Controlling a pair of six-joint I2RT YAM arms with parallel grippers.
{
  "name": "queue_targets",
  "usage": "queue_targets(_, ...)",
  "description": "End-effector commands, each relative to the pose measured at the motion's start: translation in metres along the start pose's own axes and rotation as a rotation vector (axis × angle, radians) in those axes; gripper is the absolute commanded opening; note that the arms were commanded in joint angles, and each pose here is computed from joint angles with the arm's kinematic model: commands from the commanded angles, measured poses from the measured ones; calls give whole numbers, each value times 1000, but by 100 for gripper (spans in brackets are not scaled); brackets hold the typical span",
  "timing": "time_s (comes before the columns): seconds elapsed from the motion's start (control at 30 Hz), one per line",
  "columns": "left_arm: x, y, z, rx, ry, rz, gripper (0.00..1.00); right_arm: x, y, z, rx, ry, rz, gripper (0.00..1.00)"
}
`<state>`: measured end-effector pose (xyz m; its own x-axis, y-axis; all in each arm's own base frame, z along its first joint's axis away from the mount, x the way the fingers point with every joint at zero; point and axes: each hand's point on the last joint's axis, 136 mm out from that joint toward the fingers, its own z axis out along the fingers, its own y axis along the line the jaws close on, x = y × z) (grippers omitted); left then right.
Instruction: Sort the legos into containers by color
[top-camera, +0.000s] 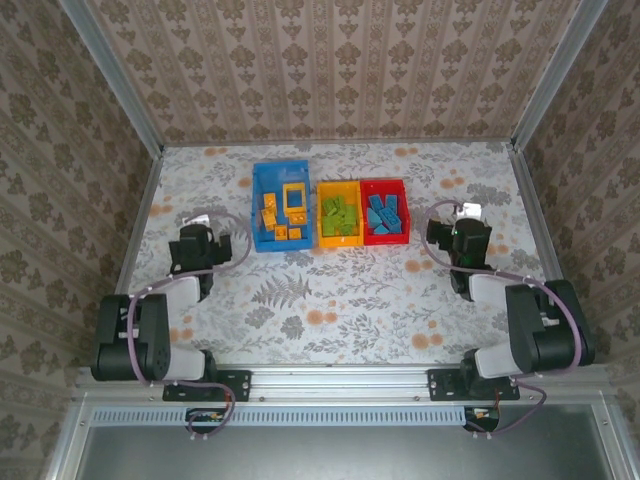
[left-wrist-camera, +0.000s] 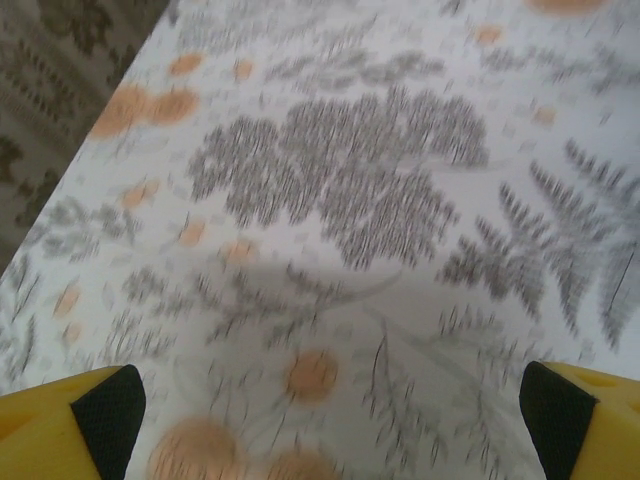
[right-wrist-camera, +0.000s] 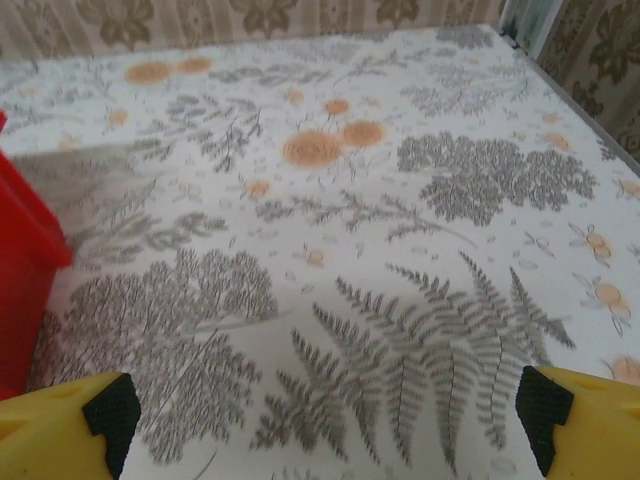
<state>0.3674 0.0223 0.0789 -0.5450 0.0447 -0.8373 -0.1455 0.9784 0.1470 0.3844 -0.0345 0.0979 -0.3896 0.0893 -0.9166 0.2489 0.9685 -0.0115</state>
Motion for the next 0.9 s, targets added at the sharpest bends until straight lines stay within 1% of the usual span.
queue_targets(0.0,-43,-10,3,70,-218,-3,100,-6,13,2,-113,-109,12,100)
queue_targets(0.03,-39,-11,4,71,-240,-8,100,-7,14,1,-121,-139,11,100)
queue_targets(0.07,-30,-12,7,68,-247,-9,100,-4,11,0,-104,-119,15,99)
queue_targets(0.1,-33,-9,7,54,-290,-4,100,-4,11,0,-101,-115,15,100)
queue_targets(0.13,-27,-10,7,60,-253,-9,100,-5,11,1,-101,-124,14,100)
queue_targets(0.17,-28,-10,9,62,-235,-12,100,-5,11,1,-97,-118,13,100)
queue_targets(0.23,-30,-10,13,54,-222,-11,100,-5,11,2,-88,-116,10,100)
queue_targets(0.3,-30,-10,13,52,-228,-10,100,-4,9,5,-62,-98,8,100)
queue_targets(0.47,-30,-10,13,53,-223,-12,100,-6,10,5,-57,-101,1,100)
queue_targets(0.87,-30,-9,13,52,-221,-11,100,-5,18,4,-96,-96,-25,100)
